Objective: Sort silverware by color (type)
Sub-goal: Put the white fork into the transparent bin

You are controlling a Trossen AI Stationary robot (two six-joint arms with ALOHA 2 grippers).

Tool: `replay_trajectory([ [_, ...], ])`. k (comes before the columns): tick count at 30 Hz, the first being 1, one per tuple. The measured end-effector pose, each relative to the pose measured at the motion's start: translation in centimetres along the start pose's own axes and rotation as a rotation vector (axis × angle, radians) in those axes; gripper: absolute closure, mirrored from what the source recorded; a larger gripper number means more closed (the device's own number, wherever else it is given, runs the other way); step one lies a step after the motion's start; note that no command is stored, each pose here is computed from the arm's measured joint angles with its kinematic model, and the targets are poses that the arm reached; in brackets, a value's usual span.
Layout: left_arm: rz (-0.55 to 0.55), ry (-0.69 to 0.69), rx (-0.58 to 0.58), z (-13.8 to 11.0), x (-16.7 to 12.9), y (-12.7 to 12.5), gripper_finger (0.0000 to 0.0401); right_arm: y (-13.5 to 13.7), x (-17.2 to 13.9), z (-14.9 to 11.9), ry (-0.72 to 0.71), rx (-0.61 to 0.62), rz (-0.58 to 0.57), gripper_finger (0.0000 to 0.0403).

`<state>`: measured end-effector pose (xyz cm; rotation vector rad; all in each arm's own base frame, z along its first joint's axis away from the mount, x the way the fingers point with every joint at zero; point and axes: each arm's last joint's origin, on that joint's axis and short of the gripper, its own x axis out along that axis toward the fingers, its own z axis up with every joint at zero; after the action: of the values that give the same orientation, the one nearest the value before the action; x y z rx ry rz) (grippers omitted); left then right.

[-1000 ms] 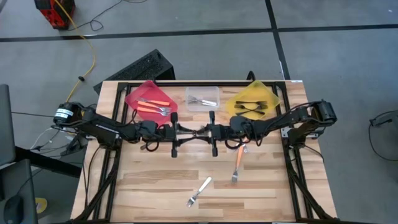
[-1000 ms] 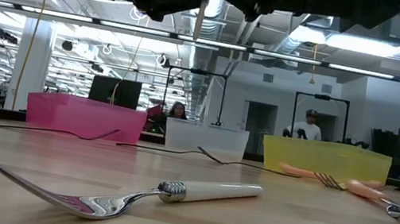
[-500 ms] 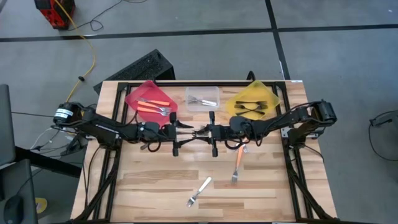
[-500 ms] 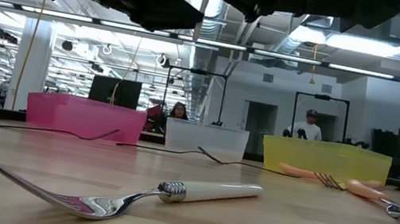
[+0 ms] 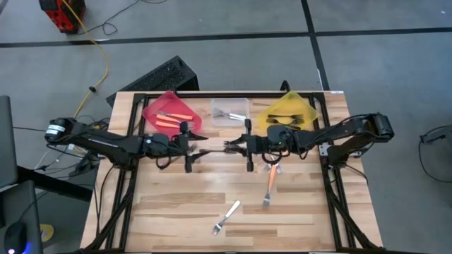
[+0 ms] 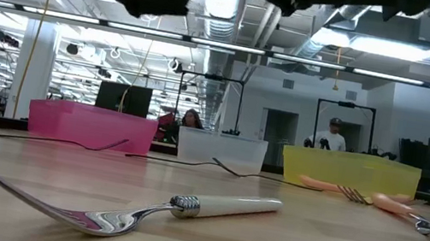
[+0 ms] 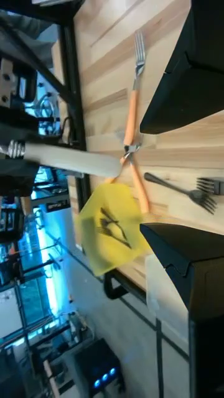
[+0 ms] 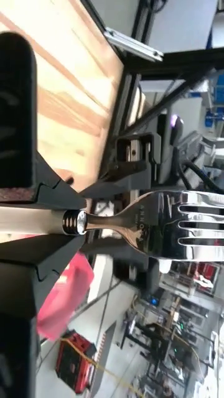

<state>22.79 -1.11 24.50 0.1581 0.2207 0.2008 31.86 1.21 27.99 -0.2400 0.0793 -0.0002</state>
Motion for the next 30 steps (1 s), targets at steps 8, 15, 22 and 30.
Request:
replay_trajectory([
  [8, 0.064, -0.034, -0.047, 1.3, -3.0, 1.3, 0.0168, -3.9, -1.4, 0.5, 0.012, 0.032, -0.179, 0.0330],
  [15, 0.125, 0.044, -0.107, 0.7, -3.7, 1.6, 0.0168, -6.6, -0.4, -1.6, 0.065, 0.068, -0.355, 0.0330],
  [22, 0.072, 0.037, -0.068, 0.7, -3.6, 1.4, 0.0168, -9.3, 0.7, -3.4, 0.088, 0.083, -0.443, 0.0330],
  [30, 0.099, -0.105, -0.047, 0.2, -4.2, 1.9, 0.0168, -11.7, 2.9, -2.4, 0.148, 0.024, -0.387, 0.0330],
])
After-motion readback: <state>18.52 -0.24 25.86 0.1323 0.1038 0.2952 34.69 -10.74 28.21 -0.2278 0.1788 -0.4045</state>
